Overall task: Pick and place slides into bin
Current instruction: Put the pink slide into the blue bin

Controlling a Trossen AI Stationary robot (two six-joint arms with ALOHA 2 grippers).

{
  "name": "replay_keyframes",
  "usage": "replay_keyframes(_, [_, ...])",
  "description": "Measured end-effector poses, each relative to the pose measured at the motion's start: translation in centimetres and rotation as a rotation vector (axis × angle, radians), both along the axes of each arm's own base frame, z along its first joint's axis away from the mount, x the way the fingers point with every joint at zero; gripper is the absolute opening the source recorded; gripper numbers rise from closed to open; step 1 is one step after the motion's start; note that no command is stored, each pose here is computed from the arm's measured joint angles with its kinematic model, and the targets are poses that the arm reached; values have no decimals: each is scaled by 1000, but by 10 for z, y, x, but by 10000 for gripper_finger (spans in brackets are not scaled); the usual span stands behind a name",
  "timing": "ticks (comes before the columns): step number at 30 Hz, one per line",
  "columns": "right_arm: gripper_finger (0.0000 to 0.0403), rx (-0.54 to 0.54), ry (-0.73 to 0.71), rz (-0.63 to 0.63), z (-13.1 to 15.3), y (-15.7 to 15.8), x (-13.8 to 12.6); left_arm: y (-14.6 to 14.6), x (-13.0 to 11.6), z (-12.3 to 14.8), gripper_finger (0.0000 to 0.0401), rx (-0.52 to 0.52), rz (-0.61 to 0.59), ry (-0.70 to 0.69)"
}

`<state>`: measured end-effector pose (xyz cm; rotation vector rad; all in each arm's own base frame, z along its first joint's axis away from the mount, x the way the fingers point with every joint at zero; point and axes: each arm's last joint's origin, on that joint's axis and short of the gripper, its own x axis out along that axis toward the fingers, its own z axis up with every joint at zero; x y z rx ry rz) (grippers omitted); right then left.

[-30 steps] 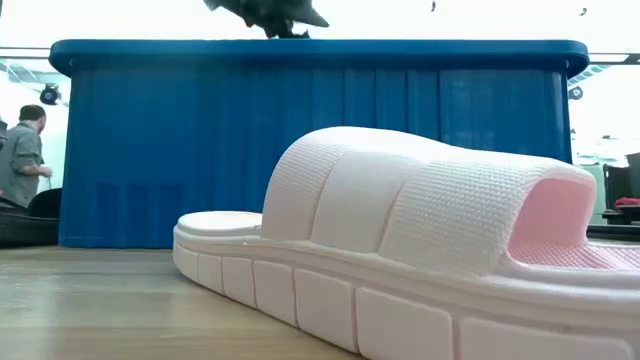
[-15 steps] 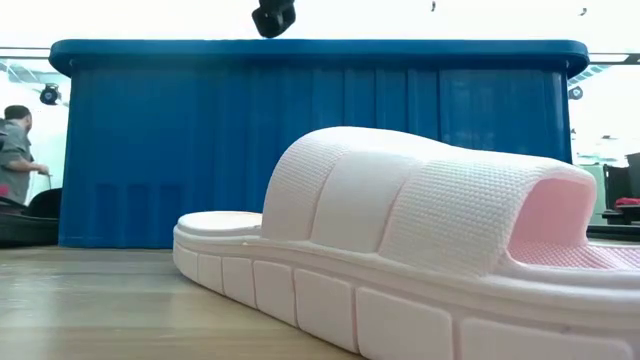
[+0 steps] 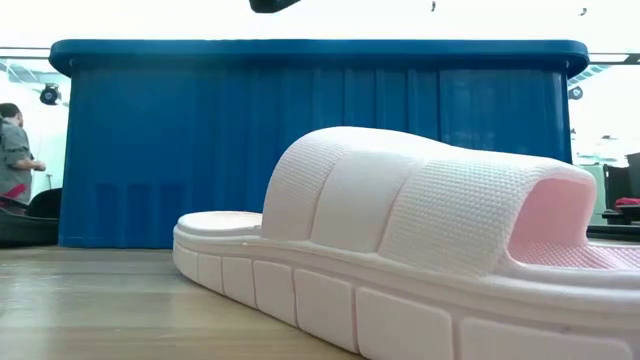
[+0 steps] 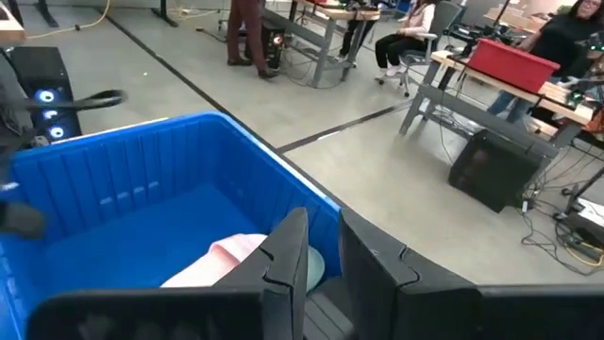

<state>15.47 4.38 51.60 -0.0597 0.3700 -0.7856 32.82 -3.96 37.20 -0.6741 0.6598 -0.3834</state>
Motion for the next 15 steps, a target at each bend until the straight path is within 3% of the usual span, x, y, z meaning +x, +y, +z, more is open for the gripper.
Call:
replay_keyframes(7, [54, 0, 0, 0, 0, 0, 0, -43, 11, -19, 238, 5, -12, 70])
replay_keyframes(15, [54, 16, 10, 19, -1, 1, 0, -64, 36, -65, 238, 14, -36, 217])
